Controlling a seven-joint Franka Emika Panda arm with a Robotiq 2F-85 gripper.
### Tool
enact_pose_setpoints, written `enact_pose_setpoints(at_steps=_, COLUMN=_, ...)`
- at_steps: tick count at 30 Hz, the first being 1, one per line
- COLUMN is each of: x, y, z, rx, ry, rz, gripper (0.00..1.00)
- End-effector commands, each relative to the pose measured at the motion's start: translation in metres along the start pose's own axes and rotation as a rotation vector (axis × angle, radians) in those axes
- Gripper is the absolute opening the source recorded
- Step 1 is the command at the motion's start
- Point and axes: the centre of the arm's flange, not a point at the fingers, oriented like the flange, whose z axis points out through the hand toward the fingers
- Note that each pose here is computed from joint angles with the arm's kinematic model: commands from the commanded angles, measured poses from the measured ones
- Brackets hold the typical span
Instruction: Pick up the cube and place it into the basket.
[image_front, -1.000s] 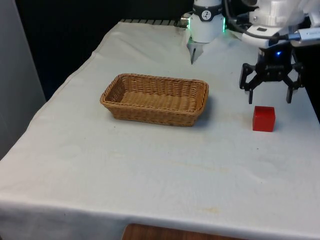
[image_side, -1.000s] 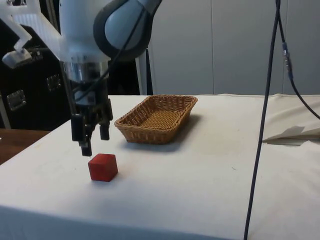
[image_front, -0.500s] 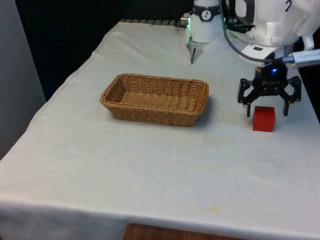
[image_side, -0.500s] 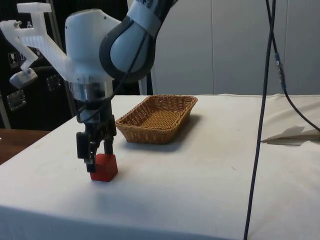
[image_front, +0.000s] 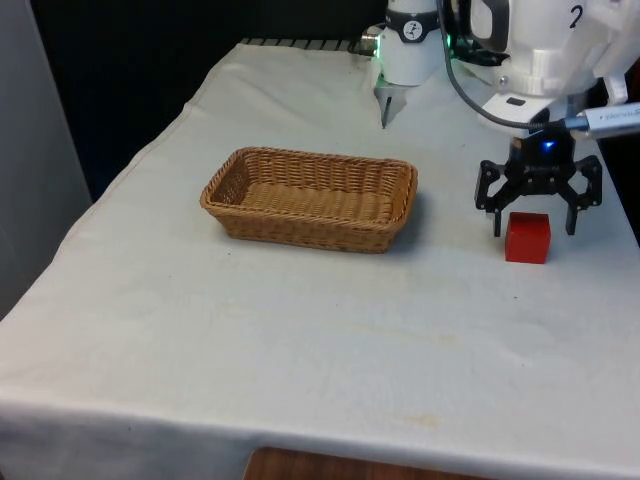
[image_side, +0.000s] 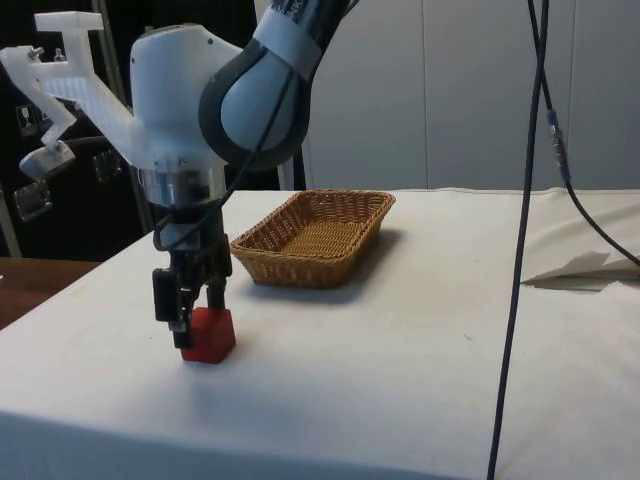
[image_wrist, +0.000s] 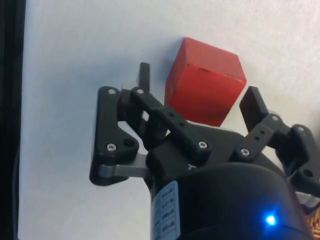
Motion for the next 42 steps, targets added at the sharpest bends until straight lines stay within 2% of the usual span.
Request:
enact_pose_setpoints(at_steps=1, x=0.000, y=0.000, z=0.000, rx=0.000, ry=0.000, rz=0.000, gripper=0.80)
enact_pose_setpoints(at_steps=2, x=0.001, y=0.000, z=0.001, rx=-0.001, ry=0.003, rz=0.001, gripper=0.80)
enact_pose_setpoints(at_steps=4, x=0.001, y=0.000, z=0.001, rx=-0.001, ry=0.003, rz=0.001, gripper=0.58)
enact_pose_setpoints(at_steps=6, x=0.001, y=0.000, z=0.001, rx=-0.001, ry=0.003, rz=0.001, gripper=0.35)
enact_pose_setpoints(at_steps=8, x=0.001, y=0.000, z=0.001, rx=-0.001, ry=0.003, rz=0.001, gripper=0.01)
enact_pose_setpoints(at_steps=21, x=0.000, y=0.000, z=0.000, rx=0.000, ry=0.001, rz=0.000, gripper=0.02)
enact_pose_setpoints(at_steps=29, x=0.002, y=-0.002, z=-0.027, rx=-0.006, ry=0.020, rz=0.003, gripper=0.02)
enact_pose_setpoints(at_steps=30, x=0.004, y=-0.001, z=-0.024, rx=-0.006, ry=0.021, rz=-0.001, gripper=0.02)
enact_pose_setpoints(at_steps=39, x=0.006, y=-0.003, z=-0.060, rx=-0.021, ry=0.033, rz=0.004, gripper=0.02)
enact_pose_setpoints(at_steps=40, x=0.007, y=-0.002, z=-0.055, rx=-0.020, ry=0.033, rz=0.000, gripper=0.02)
enact_pose_setpoints(at_steps=42, x=0.007, y=-0.003, z=-0.067, rx=-0.024, ry=0.038, rz=0.004, gripper=0.02)
